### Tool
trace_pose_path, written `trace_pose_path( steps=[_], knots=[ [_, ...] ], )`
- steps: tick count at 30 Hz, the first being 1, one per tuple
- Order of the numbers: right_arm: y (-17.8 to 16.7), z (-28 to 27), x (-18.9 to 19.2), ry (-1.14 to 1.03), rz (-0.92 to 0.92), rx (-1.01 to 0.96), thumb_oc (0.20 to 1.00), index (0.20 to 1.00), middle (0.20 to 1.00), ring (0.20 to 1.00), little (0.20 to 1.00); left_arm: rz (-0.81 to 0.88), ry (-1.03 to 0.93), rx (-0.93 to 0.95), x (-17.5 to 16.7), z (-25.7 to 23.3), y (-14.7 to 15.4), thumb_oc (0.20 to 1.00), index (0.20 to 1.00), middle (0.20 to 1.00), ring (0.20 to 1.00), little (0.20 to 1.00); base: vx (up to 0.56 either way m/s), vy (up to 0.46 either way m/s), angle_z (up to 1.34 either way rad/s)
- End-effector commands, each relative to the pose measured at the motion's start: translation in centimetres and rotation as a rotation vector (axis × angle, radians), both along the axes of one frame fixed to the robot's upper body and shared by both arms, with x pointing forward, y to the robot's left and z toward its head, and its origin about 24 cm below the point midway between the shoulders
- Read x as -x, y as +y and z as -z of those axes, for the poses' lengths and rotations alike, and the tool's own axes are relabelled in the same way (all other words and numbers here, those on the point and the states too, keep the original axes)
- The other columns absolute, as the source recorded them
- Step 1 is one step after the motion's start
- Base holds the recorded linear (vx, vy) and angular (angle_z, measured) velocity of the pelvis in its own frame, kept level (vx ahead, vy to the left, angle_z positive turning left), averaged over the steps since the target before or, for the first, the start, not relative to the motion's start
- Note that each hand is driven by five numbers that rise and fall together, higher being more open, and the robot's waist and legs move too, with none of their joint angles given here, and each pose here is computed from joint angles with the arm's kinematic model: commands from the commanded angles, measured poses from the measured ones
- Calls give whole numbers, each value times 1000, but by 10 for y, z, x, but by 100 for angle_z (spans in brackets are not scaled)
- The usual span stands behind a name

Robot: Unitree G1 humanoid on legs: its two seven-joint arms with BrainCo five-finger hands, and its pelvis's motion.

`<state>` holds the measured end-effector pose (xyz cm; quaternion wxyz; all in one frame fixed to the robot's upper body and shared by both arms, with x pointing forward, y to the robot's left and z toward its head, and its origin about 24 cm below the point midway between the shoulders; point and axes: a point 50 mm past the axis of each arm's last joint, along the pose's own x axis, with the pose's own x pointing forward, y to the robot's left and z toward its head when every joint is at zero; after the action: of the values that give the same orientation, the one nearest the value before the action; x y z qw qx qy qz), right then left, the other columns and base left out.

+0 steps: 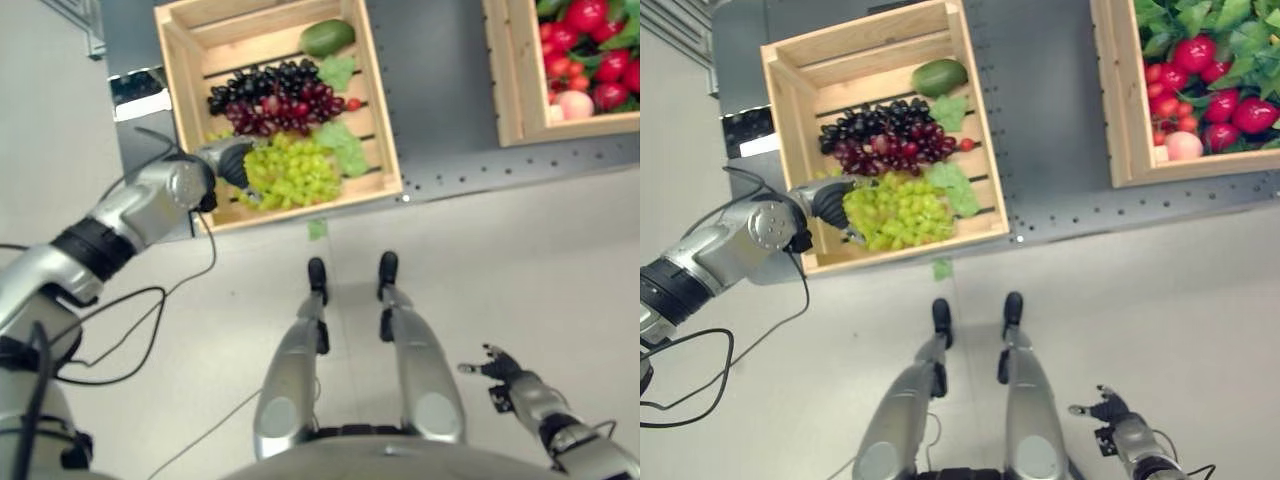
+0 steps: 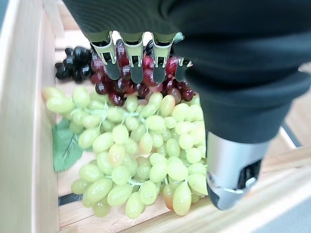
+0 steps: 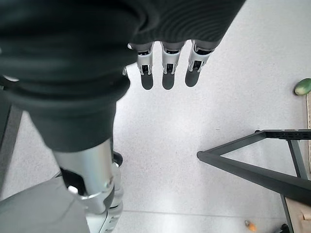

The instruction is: Pick up the fruits from the basket on one side to the basket on the other side

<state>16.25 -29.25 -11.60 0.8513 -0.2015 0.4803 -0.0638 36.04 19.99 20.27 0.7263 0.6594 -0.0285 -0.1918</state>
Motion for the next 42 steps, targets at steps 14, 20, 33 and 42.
trace_pose_path(
  steps=[14, 20, 33, 42],
  knots=[
    [-37, -2, 37, 85, 72, 89, 1000, 1000, 1000, 1000, 1000, 58, -220, 100, -16, -57, -28, 1000, 1000, 1000, 1000, 1000, -1, 4, 4],
    [-32, -2, 32, 71, 48, 89, 1000, 1000, 1000, 1000, 1000, -14, -250, 95, -30, -50, -30, 1000, 1000, 1000, 1000, 1000, 15, 7, -5],
    [-26, -4, 21, 26, 34, 96, 1000, 1000, 1000, 1000, 1000, -140, -238, 85, -48, -24, -29, 1000, 1000, 1000, 1000, 1000, 3, 0, -3],
    [-26, -6, 20, 4, 37, 97, 1000, 1000, 1000, 1000, 1000, -176, -196, 30, -50, -1, -27, 1000, 1000, 1000, 1000, 1000, 1, 0, -1]
  ],
)
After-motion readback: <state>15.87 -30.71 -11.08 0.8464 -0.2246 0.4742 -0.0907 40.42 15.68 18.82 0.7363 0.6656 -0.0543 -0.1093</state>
